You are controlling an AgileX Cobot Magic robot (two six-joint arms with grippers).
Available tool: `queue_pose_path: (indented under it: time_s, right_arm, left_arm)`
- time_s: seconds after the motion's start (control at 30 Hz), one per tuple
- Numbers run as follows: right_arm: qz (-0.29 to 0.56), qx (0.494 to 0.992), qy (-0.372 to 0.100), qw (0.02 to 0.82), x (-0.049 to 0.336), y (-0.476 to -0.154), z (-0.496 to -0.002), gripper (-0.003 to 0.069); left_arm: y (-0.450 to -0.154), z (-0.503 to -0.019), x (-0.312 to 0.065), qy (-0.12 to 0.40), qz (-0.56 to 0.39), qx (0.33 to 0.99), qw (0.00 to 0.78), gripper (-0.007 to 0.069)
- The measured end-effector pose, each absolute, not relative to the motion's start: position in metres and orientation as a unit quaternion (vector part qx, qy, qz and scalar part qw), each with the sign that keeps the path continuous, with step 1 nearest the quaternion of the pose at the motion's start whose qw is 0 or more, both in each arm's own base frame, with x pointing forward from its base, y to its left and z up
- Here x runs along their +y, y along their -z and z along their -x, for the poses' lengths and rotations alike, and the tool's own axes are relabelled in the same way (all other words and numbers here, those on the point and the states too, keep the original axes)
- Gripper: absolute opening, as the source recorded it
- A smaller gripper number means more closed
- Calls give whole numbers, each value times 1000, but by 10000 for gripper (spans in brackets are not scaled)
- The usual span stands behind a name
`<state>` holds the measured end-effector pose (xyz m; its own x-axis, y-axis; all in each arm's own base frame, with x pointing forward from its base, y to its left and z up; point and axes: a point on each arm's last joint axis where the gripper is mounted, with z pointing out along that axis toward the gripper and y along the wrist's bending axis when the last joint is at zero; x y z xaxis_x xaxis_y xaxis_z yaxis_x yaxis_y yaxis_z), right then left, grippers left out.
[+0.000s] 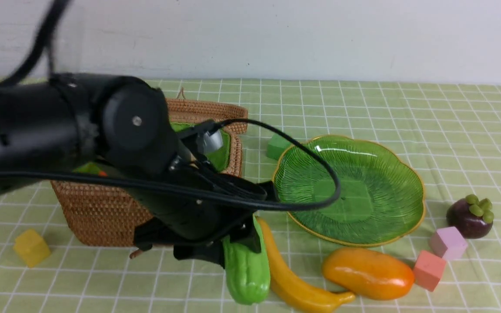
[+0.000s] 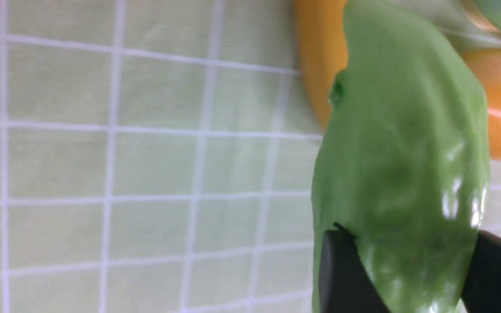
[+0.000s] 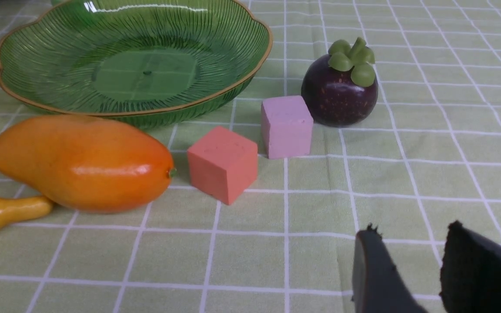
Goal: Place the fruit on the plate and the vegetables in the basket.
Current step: Take a chayote with your left arm and place it on the basket on the left.
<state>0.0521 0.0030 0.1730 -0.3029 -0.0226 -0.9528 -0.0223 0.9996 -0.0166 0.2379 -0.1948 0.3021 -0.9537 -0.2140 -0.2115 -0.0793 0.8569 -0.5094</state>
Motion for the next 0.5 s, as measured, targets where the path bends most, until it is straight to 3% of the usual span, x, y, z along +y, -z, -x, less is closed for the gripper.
queue_pose_path:
  time_s: [0.1,0.23,0.37,0.5]
  right_arm:
    - [14,807,0,590,3,-173,-52,242]
    - [14,807,0,590,3,-173,-52,242]
    - [14,807,0,590,3,-173,-52,242]
    - [14,807,0,590,3,-173,-52,242]
  left_arm:
    - [-333,-231,-178,285,84,937,183,330]
    - [-363,-259,-132,301,170,897,274,330]
    - [-360,-293,-101,297,243,863,328,330]
    - [-337,-320,-92,290,296,853,316,330]
